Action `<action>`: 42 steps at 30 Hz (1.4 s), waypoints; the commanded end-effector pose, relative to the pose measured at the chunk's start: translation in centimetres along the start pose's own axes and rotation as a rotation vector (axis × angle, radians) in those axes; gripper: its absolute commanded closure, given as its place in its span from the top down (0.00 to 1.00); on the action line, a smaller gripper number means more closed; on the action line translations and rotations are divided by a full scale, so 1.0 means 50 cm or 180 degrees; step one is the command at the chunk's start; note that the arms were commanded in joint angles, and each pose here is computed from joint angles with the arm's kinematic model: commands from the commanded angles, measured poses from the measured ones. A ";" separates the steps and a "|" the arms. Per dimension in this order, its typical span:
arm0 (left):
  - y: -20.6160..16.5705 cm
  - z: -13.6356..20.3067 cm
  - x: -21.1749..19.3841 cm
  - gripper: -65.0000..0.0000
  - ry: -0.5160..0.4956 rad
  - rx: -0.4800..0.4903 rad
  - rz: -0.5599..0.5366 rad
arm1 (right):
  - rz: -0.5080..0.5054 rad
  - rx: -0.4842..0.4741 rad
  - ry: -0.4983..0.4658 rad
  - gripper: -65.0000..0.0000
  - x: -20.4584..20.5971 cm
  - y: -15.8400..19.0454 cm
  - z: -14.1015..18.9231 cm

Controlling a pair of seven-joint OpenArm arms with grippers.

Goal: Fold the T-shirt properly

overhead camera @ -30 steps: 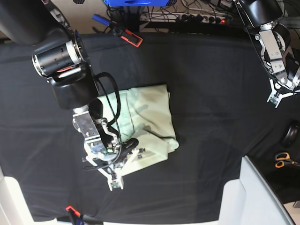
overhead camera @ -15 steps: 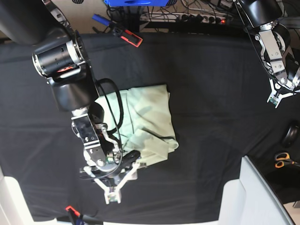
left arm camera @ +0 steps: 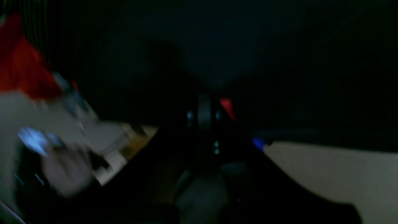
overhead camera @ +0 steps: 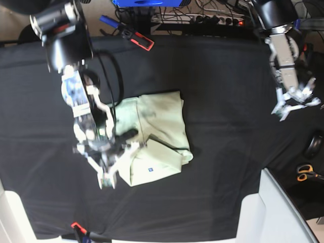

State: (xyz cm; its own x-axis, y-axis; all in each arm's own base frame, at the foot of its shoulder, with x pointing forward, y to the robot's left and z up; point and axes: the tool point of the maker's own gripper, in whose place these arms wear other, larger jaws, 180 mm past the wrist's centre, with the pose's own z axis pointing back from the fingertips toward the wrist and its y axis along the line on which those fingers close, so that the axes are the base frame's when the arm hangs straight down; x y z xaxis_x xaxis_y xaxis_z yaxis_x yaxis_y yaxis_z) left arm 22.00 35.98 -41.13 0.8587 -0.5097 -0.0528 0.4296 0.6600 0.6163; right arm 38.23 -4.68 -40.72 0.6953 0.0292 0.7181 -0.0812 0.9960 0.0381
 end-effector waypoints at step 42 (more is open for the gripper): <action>-0.253 0.272 0.006 0.00 -0.2363 -0.1192 0.0492 | 0.0544 -0.0508 -0.0530 0.00 -0.296 -0.234 0.433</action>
State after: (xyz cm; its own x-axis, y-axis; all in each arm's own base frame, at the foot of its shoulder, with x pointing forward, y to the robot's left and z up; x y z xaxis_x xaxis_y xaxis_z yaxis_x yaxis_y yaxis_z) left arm 12.73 19.79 -38.97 0.5835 -0.5400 0.6065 0.5042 0.8264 0.2508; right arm 13.03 -18.56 -37.64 0.5851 0.1857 0.7894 -0.0639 0.9810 -0.1833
